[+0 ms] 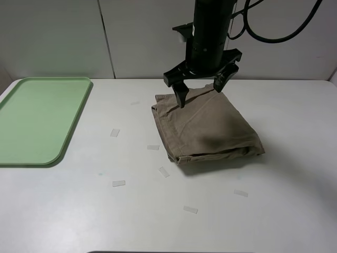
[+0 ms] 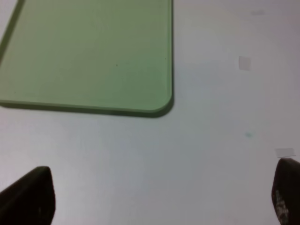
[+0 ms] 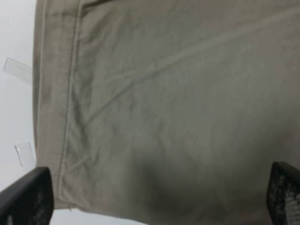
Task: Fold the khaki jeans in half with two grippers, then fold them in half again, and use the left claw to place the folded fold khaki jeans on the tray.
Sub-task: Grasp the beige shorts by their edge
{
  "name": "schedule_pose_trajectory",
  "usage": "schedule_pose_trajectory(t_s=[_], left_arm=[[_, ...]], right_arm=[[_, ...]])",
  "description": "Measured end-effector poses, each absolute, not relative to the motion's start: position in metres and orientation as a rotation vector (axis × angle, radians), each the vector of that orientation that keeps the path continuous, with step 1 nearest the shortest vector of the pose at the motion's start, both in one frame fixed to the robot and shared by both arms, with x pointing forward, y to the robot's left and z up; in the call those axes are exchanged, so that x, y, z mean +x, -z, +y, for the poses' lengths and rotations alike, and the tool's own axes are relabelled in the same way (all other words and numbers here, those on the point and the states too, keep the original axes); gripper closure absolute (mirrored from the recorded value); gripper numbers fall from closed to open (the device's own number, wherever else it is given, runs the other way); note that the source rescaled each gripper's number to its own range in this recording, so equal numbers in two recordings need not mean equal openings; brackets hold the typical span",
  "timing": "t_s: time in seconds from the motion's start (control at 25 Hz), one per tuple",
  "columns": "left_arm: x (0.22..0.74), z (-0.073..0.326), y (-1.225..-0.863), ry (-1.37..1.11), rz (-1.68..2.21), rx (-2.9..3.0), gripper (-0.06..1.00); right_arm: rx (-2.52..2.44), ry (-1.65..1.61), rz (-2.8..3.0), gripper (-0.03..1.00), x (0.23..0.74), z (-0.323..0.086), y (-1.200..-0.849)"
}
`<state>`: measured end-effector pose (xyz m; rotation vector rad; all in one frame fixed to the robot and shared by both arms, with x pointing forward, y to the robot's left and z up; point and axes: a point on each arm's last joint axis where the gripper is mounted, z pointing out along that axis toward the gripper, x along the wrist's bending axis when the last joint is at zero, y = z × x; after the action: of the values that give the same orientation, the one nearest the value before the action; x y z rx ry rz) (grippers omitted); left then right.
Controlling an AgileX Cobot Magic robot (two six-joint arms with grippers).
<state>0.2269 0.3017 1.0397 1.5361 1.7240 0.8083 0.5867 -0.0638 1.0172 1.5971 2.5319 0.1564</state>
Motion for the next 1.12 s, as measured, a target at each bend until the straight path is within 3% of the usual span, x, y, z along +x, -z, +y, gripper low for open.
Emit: schedule_pose_trajectory(t_s=[0.2,0.8,1.12], left_arm=[[0.227,0.302,-1.04,-0.808,1.724,1.536,0.04],[0.227,0.302,-1.04,-0.809,1.726,1.535,0.04],[0.227,0.302,-1.04,-0.809,1.726,1.535,0.04]], right_arm=[[1.578,-0.219,2.514,-0.03,0.582,-0.068,-1.037],[1.372,-0.724,2.402,-0.03,0.498,-0.12,-1.183],[1.374,-0.662,2.441,-0.03,0.42,-0.175,-1.162]])
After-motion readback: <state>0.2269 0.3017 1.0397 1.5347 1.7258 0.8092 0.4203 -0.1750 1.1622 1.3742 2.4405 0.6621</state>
